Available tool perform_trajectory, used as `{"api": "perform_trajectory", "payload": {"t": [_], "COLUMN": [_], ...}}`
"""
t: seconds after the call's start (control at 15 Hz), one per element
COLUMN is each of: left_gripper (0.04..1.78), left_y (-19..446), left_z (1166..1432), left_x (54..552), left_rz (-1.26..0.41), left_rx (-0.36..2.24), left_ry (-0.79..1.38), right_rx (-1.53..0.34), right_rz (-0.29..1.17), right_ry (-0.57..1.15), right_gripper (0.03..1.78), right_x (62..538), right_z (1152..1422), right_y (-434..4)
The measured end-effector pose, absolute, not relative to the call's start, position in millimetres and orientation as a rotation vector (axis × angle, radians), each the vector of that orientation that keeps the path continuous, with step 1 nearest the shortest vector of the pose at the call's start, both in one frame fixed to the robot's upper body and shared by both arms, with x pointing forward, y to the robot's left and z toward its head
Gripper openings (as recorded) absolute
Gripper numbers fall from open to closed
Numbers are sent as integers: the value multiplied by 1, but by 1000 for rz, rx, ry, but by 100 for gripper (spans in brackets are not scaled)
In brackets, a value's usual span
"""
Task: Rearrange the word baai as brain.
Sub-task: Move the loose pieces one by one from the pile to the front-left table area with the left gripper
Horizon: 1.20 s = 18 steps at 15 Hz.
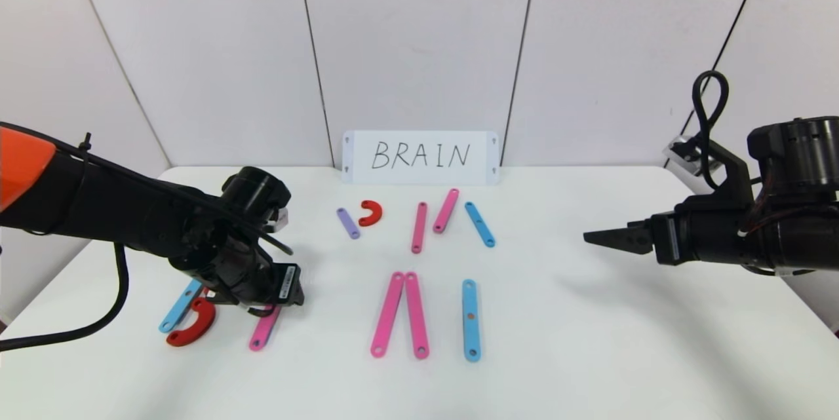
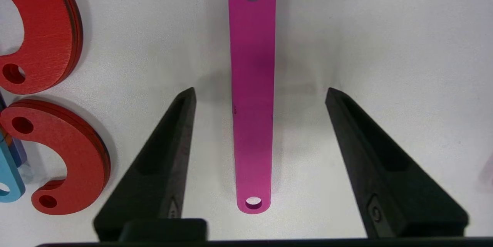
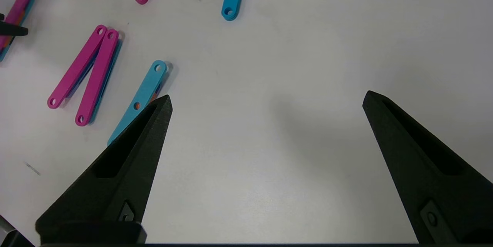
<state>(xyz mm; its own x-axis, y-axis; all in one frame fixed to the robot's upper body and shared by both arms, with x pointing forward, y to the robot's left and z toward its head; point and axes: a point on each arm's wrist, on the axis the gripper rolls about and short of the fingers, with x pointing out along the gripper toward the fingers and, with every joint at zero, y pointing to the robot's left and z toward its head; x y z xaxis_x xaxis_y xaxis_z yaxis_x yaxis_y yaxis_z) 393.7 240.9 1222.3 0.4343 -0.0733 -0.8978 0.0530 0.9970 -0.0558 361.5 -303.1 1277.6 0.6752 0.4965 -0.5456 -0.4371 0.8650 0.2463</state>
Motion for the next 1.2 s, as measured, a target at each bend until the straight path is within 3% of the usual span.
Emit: {"api": "perform_trajectory", "payload": {"t": [0.13, 0.33, 0.67, 1.2], "left_gripper": [154, 174, 175, 175], "left_y": [241, 239, 236, 212], "left_z": [1223, 1226, 1238, 1291], "left_x": [394, 395, 400, 441], "left_rz": [-76, -72, -84, -75], "left_rx": [-27, -43, -47, -32], "left_ry": [1116, 1103, 1065, 890], "right_rx": [98, 98, 98, 98], "right_rz": [526, 527, 527, 526], "right_ry": [644, 645, 645, 638], "right_gripper": [173, 173, 173, 173], "right_x": [361, 361, 361, 360], "right_z": [1277, 1277, 1277, 1278], "right_y": [-303, -303, -303, -303]}}
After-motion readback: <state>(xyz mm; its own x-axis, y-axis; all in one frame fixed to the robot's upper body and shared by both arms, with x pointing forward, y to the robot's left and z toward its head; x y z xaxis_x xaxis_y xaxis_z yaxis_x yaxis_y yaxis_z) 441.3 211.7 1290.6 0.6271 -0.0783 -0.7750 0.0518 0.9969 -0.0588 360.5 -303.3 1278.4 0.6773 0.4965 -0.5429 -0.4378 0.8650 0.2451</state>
